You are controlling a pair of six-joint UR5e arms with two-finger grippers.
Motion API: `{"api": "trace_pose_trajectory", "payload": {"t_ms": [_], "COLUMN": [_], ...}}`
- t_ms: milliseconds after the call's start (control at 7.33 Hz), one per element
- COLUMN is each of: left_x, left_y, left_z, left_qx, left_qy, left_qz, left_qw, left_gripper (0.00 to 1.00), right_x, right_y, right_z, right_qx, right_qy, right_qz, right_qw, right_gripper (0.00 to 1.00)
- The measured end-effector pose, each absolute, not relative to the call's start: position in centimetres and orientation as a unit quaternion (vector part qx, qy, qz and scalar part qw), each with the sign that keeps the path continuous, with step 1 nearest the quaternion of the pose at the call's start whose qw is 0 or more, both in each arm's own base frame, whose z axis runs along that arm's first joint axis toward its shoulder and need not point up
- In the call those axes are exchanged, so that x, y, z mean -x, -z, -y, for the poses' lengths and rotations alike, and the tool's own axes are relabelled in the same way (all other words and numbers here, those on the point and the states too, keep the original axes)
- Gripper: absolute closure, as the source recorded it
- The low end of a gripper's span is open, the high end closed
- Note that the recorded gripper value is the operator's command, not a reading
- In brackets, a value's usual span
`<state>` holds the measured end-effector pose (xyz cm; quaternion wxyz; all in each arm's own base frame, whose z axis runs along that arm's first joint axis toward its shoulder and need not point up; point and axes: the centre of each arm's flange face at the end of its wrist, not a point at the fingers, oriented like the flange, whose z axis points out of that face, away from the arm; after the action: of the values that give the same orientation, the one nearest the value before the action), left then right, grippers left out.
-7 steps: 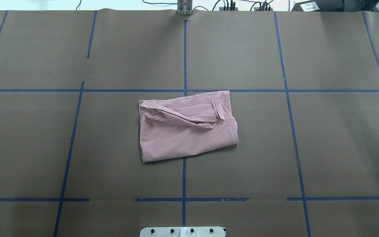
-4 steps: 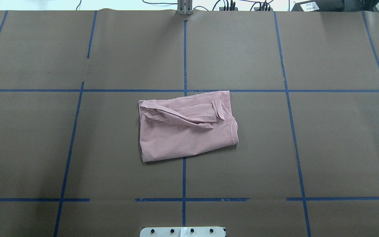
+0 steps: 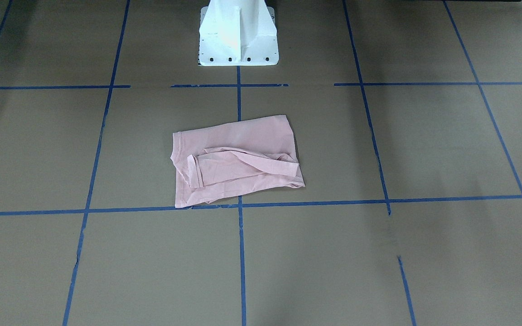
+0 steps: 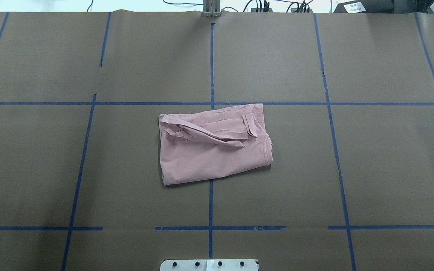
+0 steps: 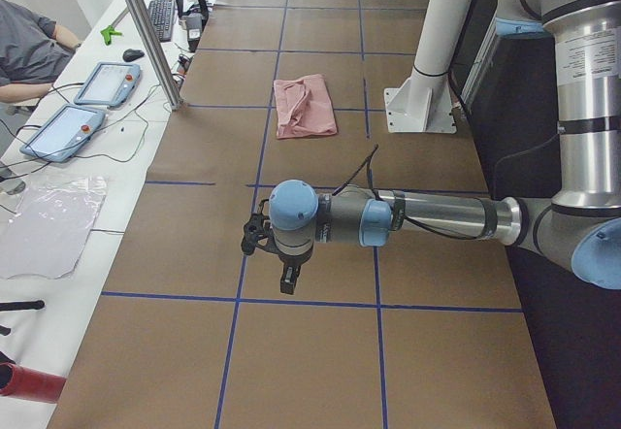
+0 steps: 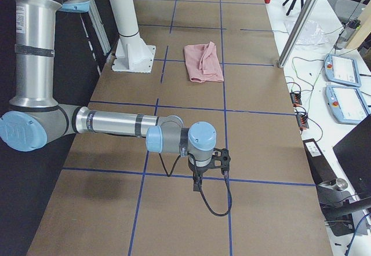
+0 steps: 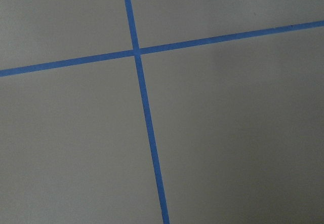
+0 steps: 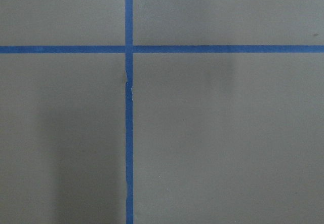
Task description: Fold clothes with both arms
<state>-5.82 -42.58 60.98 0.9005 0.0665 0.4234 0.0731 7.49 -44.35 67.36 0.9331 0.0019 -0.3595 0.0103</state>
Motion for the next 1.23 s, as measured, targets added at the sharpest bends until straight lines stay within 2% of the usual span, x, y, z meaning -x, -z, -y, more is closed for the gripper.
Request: {"api": "trace_pose_trajectory", "payload": {"t_ms": [1227], "left_x": [5.79], "left_y": [-59.87], "left_z": [42.21], "left_qx": [-0.077], "left_qy": [-0.08], "left_qz": [-0.421], "left_qw": [0.9], "left_gripper": [0.0], "right_x": [-7.42], "right_y": [-66.43], "right_z": [44.89], "right_qx": [-0.009], "right_qy": [-0.012], "right_qz": [0.36], "right_qw": [0.933], "right_gripper": [0.0]}}
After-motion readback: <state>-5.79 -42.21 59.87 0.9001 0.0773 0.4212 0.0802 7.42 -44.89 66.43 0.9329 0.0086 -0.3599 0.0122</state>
